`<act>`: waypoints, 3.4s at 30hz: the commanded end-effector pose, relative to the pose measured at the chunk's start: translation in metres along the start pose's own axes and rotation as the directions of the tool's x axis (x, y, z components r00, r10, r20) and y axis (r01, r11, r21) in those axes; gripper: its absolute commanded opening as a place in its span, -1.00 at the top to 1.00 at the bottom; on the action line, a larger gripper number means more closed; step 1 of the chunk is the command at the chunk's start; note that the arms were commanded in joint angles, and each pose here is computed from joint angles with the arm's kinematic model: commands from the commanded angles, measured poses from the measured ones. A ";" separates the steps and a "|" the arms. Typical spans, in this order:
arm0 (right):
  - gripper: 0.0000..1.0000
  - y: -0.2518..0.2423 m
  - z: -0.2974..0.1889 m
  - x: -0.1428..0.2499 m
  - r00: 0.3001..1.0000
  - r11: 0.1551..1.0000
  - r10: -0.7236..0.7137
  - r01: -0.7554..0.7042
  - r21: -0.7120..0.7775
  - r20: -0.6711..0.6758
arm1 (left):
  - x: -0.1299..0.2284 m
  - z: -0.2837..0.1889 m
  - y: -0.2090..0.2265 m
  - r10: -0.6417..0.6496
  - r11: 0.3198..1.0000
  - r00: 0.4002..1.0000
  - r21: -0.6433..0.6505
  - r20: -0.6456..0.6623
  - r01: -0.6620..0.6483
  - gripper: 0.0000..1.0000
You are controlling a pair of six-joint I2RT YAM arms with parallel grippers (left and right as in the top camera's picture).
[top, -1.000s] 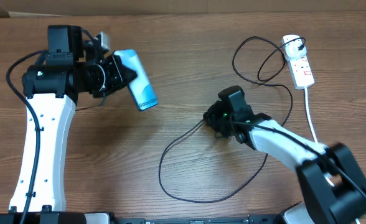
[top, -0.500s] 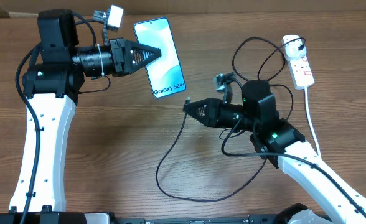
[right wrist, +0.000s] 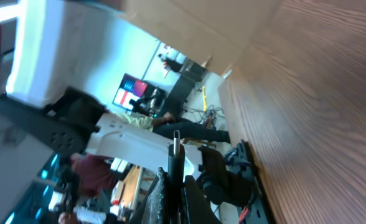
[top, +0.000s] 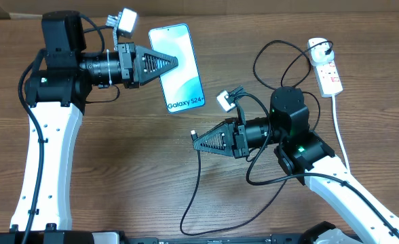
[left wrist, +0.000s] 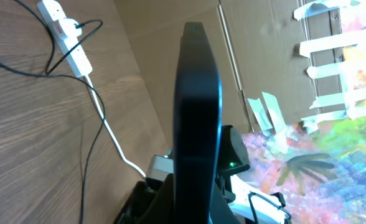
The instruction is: Plug charger to phone and switch on socket
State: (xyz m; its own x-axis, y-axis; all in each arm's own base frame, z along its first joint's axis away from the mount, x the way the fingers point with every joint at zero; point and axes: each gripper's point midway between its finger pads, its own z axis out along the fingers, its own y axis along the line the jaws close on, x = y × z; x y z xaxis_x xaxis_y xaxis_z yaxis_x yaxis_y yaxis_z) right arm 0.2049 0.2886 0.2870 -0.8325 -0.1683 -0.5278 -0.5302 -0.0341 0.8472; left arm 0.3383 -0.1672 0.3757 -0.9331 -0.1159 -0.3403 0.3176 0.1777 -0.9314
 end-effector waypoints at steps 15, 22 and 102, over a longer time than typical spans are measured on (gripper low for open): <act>0.92 0.027 -0.001 -0.021 0.997 0.997 0.054 -0.051 -0.052 0.062 | 0.007 -0.002 -0.009 -0.025 0.999 0.999 0.036 -0.026 0.026 0.92; 0.93 0.034 -0.002 -0.025 0.995 0.995 0.071 -0.066 -0.070 0.072 | 0.010 -0.002 -0.008 -0.043 0.998 0.999 0.034 -0.033 0.044 0.91; 0.93 0.036 -0.004 -0.042 0.981 0.992 0.112 -0.101 -0.072 0.156 | 0.021 0.011 -0.013 -0.063 0.996 0.995 0.050 -0.082 0.067 0.92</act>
State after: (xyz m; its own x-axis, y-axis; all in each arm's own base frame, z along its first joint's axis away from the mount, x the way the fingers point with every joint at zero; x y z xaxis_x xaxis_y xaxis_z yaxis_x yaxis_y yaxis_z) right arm 0.2181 0.2907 0.3318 -0.9070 -0.0552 -0.4174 -0.4121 -0.0865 0.9070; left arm 0.3266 -0.1771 0.3703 -0.9604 -0.0829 -0.2660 0.2503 0.1621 -0.9545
